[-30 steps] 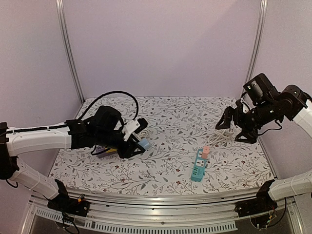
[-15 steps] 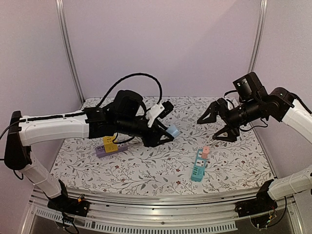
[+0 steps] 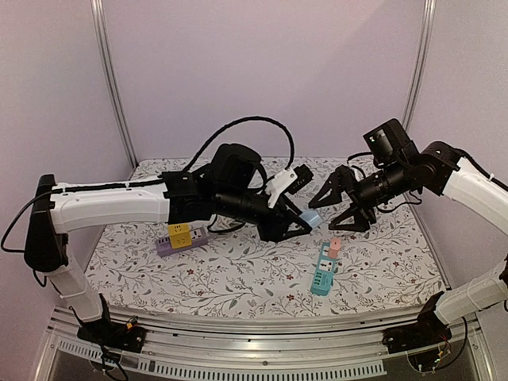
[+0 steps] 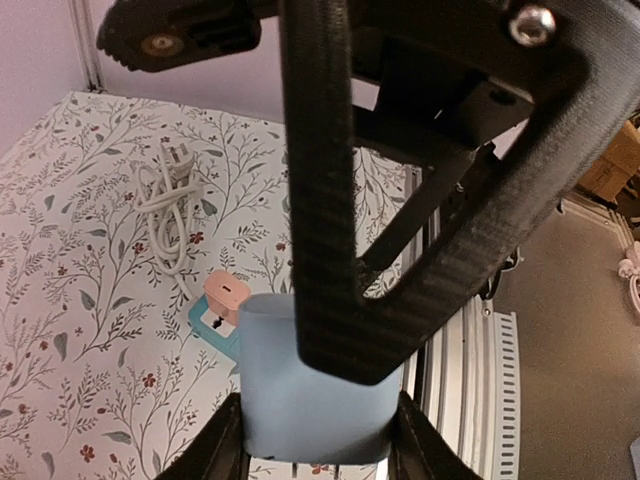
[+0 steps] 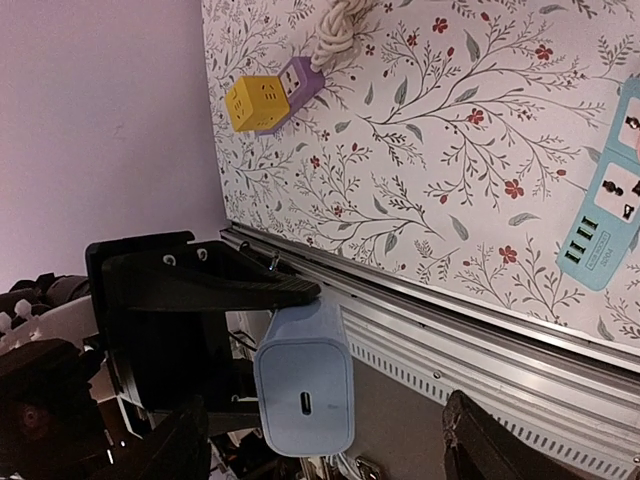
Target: Insert the plug
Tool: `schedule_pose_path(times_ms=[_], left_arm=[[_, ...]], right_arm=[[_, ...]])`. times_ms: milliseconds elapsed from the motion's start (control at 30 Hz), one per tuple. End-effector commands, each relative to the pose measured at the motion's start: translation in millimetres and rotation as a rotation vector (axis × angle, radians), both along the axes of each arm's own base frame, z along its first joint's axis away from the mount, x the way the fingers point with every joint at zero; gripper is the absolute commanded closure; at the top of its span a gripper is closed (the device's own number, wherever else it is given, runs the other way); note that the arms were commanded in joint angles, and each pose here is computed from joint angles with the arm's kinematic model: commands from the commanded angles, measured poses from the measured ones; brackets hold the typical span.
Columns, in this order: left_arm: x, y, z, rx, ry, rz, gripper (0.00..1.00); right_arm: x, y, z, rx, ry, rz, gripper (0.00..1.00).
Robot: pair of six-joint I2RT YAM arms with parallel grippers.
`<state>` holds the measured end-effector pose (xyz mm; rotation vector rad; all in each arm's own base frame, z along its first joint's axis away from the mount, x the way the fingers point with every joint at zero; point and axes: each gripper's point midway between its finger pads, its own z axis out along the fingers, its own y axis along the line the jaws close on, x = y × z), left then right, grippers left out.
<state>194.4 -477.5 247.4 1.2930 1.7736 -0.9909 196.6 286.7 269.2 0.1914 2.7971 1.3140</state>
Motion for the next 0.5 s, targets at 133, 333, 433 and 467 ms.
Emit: schedule_pose_path(times_ms=[133, 333, 433, 467], left_arm=[[-17, -16, 15, -0.04, -0.02, -0.072, 1.0], [-27, -19, 10, -0.015, -0.031, -0.103, 1.0], [-29, -21, 8, -0.007, -0.035, -0.112, 1.0], [-29, -21, 9, -0.006, -0.035, -0.115, 1.0]], right_arm=[[-10, 9, -5, 0.001, 0.053, 0.074, 0.3], [-13, 12, -11, -0.002, 0.077, 0.101, 0.38], [-14, 13, -12, 0.0, 0.084, 0.113, 0.46], [-14, 13, -12, 0.0, 0.086, 0.116, 0.49]])
